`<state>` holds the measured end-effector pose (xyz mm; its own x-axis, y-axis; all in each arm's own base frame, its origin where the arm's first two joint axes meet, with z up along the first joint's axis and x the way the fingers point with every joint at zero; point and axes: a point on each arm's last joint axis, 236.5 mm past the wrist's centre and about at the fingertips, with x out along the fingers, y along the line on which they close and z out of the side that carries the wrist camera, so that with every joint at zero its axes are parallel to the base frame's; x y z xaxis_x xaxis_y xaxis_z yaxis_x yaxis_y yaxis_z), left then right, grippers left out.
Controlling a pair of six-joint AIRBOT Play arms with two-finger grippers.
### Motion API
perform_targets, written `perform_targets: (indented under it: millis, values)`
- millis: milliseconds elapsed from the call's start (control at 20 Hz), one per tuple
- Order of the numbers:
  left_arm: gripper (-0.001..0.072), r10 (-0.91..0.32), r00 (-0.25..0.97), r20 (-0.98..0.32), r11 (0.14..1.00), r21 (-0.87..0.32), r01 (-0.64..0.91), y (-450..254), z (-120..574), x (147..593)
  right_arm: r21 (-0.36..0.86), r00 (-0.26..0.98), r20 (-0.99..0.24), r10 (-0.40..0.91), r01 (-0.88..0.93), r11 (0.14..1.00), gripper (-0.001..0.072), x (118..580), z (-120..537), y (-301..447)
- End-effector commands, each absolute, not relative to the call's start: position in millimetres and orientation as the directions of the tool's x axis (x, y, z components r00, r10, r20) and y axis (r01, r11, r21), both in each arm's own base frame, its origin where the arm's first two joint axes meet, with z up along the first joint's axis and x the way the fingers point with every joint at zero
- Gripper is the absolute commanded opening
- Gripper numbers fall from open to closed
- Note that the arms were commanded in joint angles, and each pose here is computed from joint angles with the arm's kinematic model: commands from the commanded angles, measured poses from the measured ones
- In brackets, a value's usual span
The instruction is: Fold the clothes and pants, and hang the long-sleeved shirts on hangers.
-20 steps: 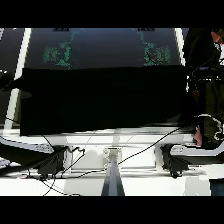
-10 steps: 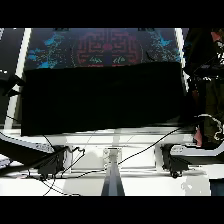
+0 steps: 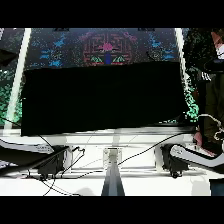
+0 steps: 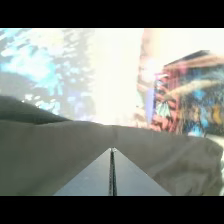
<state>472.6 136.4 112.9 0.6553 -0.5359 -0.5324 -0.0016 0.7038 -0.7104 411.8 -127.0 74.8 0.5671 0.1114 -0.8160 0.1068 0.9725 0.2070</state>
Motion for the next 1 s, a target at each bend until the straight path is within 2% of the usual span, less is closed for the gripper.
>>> perform_targets:
  millis: [0,100,150,300,400,500,550,650,700,750,800,850,900,950]
  values:
    - [0.0011,-0.437,0.556,-0.708,0.868,-0.493,0.054,130,120,432,0.113,0.507,-0.862,-0.006,0.203,0.973,0.0018,362,105,-135]
    - [0.0011,-0.233,0.464,-0.854,0.966,-0.259,0.008,151,108,402,0.034,0.454,-0.888,-0.076,0.229,0.973,0.0018,325,108,-139]
    - [0.0011,-0.191,0.455,-0.87,0.978,-0.21,0.01,150,111,395,-0.014,0.407,-0.906,-0.114,0.241,0.97,0.0018,302,101,-141]
    - [0.0011,-0.18,0.5,-0.847,0.982,-0.187,0.036,124,126,383,-0.063,0.269,-0.952,-0.146,0.293,0.954,0.0016,235,55,-129]
    - [0.0012,-0.161,0.527,-0.834,0.985,-0.17,0.032,116,131,371,-0.015,0.14,-0.988,-0.072,0.373,0.928,0.0016,189,16,-103]
    - [0.0014,-0.157,0.533,-0.832,0.986,-0.167,0.031,110,132,361,0.027,0.079,-0.997,-0.011,0.456,0.889,0.0018,163,-13,-82]
    - [0.0015,-0.163,0.538,-0.827,0.984,-0.173,0.033,108,133,361,0.041,0.086,-0.996,-0.002,0.497,0.867,0.0077,161,-23,-78]
    - [0.0026,-0.22,0.557,-0.801,0.971,-0.232,0.05,96,136,369,0.052,0.108,-0.994,-0.019,0.613,0.788,0.0495,163,-40,-80]
    - [0.0027,-0.258,0.567,-0.782,0.96,-0.272,0.062,89,138,374,0.051,0.113,-0.993,-0.033,0.669,0.742,0.0606,163,-48,-83]
    - [0.0139,-0.306,0.578,-0.756,0.943,-0.323,0.077,80,140,380,0.058,0.122,-0.992,-0.04,0.701,0.71,0.0614,164,-55,-84]
    - [0.0396,-0.342,0.584,-0.736,0.928,-0.362,0.087,73,141,385,0.066,0.135,-0.99,-0.042,0.708,0.704,0.0544,166,-61,-84]
    - [0.0668,-0.372,0.592,-0.715,0.914,-0.395,0.097,68,143,389,0.068,0.136,-0.99,-0.041,0.708,0.703,0.0371,165,-67,-83]
    - [0.0699,-0.393,0.595,-0.701,0.902,-0.419,0.103,64,144,392,0.061,0.143,-0.988,-0.056,0.704,0.708,0.033,166,-70,-86]
    - [0.0699,-0.411,0.598,-0.689,0.892,-0.438,0.109,61,145,395,0.065,0.171,-0.982,-0.078,0.699,0.712,0.0329,172,-69,-91]
